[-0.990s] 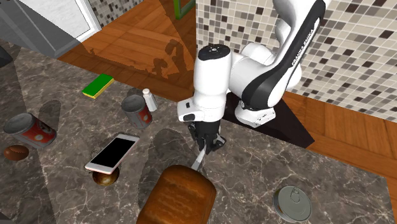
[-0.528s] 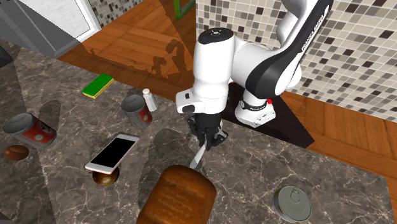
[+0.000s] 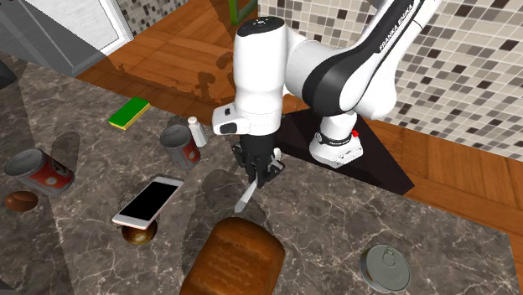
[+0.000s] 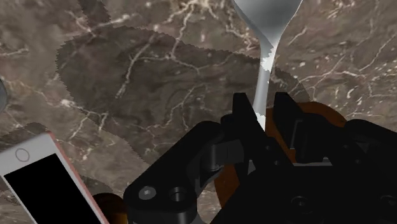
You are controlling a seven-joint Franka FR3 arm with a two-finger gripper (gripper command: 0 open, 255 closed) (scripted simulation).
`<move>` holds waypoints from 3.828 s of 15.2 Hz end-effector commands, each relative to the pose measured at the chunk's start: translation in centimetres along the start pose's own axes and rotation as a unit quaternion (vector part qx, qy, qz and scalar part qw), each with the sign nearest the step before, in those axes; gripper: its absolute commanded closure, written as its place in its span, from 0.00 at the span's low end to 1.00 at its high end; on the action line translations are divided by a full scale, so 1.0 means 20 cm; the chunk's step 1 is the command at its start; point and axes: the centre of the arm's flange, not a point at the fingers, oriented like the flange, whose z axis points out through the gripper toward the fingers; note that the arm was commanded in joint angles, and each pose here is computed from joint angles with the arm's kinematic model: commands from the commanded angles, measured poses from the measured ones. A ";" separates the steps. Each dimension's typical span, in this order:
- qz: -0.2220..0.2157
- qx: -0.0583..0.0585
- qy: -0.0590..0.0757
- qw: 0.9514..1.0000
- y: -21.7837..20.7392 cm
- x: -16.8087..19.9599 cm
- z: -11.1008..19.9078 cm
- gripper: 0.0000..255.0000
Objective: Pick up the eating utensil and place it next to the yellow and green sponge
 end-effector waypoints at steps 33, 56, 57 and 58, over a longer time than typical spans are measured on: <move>-0.001 0.000 0.000 1.000 2.24 0.44 -0.18 1.00; -0.001 0.000 0.000 1.000 2.29 0.35 0.22 1.00; -0.001 0.000 0.000 1.000 2.29 0.35 0.22 0.00; -0.001 0.000 0.000 1.000 2.29 0.35 0.22 0.00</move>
